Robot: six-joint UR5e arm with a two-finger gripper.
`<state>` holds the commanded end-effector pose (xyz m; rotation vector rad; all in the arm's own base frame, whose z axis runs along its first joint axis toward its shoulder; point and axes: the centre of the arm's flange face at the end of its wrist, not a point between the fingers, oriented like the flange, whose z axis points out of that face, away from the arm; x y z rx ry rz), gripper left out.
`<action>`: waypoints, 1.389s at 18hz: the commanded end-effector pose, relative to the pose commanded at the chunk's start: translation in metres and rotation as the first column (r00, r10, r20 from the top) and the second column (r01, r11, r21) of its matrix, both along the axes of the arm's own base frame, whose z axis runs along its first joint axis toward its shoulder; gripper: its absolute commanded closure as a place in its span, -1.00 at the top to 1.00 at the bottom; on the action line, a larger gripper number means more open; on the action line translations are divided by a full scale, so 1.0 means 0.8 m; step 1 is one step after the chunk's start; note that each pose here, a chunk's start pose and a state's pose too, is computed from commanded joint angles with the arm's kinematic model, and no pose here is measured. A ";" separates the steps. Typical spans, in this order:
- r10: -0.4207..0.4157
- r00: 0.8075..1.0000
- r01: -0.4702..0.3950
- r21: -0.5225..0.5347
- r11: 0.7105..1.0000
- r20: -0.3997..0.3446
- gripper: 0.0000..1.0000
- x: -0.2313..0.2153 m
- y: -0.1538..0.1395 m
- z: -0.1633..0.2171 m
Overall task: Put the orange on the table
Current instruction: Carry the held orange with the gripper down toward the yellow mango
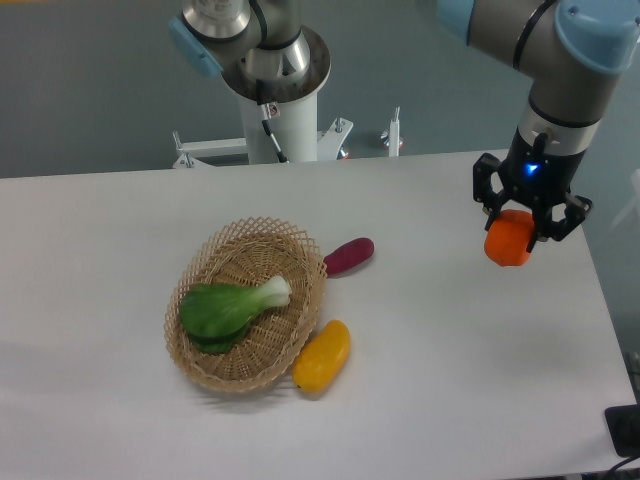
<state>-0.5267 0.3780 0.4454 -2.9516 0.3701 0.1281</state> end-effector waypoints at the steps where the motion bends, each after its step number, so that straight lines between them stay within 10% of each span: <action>1: 0.003 1.000 -0.003 -0.002 1.000 0.006 -0.17 0.000 0.000 -0.005; 25: 0.234 0.970 -0.235 -0.007 0.972 -0.061 -0.17 0.065 0.082 -0.178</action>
